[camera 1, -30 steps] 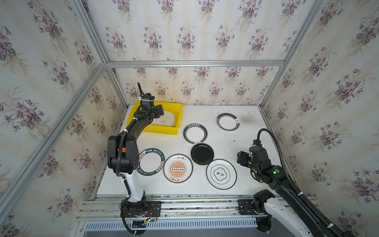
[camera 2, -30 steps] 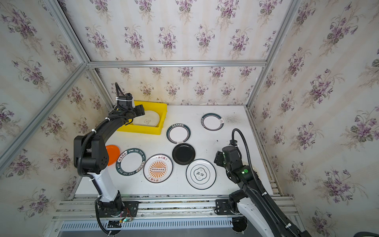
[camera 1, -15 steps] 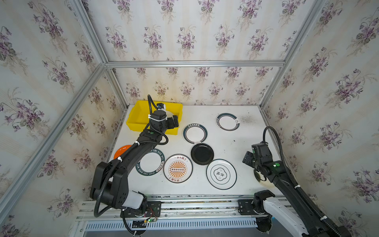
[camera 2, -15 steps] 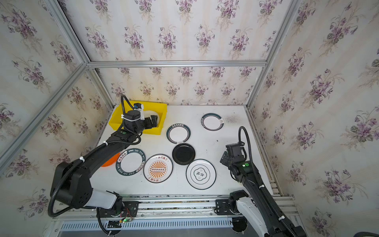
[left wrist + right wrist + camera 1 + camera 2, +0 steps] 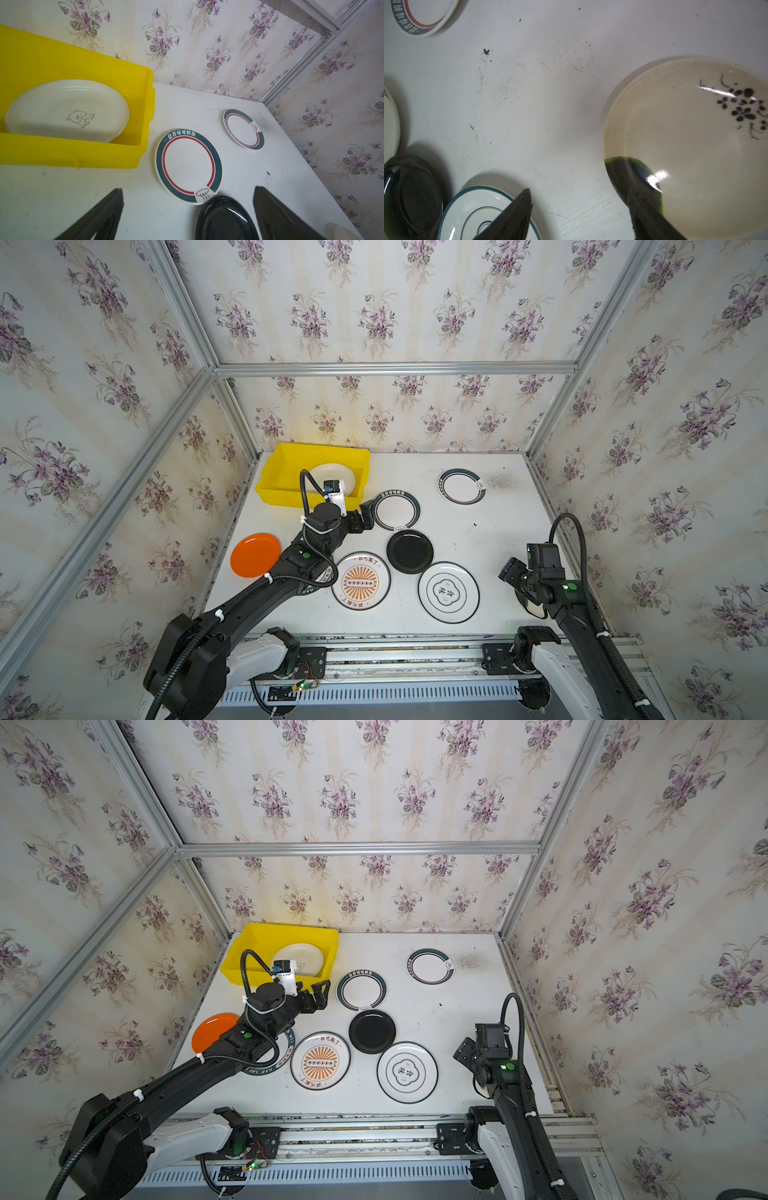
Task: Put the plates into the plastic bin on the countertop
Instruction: 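Open the left gripper to release the plate and lift away from the bin, then lower the right gripper toward the cream flower-sprig plate nearest the robot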
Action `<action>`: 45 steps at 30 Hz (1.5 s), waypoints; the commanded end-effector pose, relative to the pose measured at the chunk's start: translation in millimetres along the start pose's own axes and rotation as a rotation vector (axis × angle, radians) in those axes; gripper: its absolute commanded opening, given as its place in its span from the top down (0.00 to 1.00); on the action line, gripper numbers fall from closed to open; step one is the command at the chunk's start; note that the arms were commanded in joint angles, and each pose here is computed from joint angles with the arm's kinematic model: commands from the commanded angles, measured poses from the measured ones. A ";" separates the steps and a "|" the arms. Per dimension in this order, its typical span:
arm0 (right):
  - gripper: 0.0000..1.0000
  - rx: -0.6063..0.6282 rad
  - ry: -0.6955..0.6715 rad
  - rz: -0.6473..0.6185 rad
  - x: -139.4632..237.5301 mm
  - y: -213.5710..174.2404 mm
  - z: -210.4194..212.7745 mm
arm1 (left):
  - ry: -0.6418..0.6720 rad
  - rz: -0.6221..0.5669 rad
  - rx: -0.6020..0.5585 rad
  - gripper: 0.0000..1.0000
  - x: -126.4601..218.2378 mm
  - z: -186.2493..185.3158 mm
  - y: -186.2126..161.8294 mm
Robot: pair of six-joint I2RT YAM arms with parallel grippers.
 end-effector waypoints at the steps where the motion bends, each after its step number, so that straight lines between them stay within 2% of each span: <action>1: 0.24 -0.042 0.016 -0.015 -4.3 4.6 3.9 | -0.061 -0.005 0.003 0.01 8.9 -10.4 -3.2; 9: 0.24 -0.004 -0.049 -0.024 -6.2 9.4 -2.6 | -0.105 0.100 -0.073 0.01 20.2 -7.6 -56.3; 12: 0.24 0.020 -0.082 -0.025 -6.3 13.6 -4.6 | -0.108 0.127 -0.089 0.01 21.2 -8.6 -66.5; 21: 0.24 0.017 -0.187 0.023 -17.4 13.0 -15.5 | -0.116 0.147 -0.099 0.01 21.3 -9.5 -72.4; 26: 0.24 0.009 -0.185 0.040 -25.1 10.7 -14.9 | -0.118 0.153 -0.083 0.00 23.3 -10.5 -70.9; 33: 0.24 0.023 -0.133 0.079 -39.3 9.9 -4.1 | -0.120 0.146 -0.074 0.01 26.7 -10.5 -69.8; 45: 0.23 -0.009 -0.069 0.049 -49.0 12.1 4.0 | -0.113 0.138 -0.066 0.01 27.9 -9.5 -68.0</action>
Point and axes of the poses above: each gripper's point midway between its finger pads, its own x axis back along the fingers, its own z axis along the line the jaws close on, y = z × x, the point moved 3 cm from there along x, back along the fingers, and after that the axes turned 5 degrees about x, right-handed, at the moved point
